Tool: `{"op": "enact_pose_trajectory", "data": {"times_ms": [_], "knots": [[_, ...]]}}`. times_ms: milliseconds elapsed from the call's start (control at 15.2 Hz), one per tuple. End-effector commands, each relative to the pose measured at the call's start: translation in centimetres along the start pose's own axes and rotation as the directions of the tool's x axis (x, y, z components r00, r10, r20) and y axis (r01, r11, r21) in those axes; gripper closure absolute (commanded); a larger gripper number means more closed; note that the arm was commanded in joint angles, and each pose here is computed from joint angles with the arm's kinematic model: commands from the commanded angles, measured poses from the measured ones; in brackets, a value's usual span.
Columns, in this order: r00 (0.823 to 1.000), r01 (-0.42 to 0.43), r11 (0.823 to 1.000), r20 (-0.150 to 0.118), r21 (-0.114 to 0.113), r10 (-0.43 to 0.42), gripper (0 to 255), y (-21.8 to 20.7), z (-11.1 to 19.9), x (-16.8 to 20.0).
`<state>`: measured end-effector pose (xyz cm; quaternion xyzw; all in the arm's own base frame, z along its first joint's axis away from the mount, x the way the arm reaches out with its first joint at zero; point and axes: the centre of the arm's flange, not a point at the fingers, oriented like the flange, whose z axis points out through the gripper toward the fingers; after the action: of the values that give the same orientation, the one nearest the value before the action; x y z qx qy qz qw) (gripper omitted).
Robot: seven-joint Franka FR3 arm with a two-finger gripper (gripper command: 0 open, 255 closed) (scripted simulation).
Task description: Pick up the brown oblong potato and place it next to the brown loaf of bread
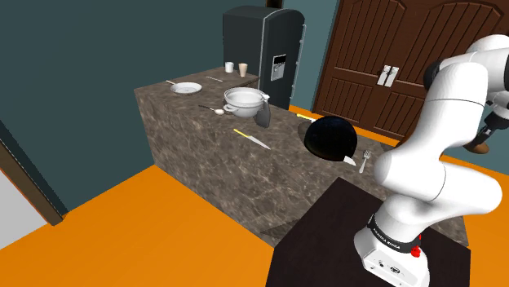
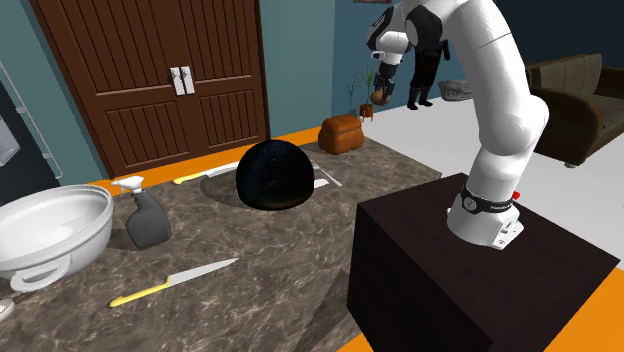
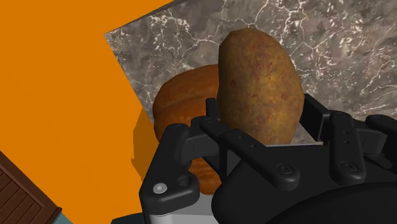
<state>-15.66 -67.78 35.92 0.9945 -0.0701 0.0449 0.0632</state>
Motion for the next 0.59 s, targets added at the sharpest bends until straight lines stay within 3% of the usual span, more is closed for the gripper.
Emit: {"op": "enact_pose_trajectory", "data": {"times_ms": [0,528], "knots": [[1.0,0.001,1.0,-0.001,0.0,-0.001,255,0.2,0.9,-0.3],[1.0,0.001,1.0,-0.001,0.0,-0.001,255,-0.3,5.1,-0.7]]}}
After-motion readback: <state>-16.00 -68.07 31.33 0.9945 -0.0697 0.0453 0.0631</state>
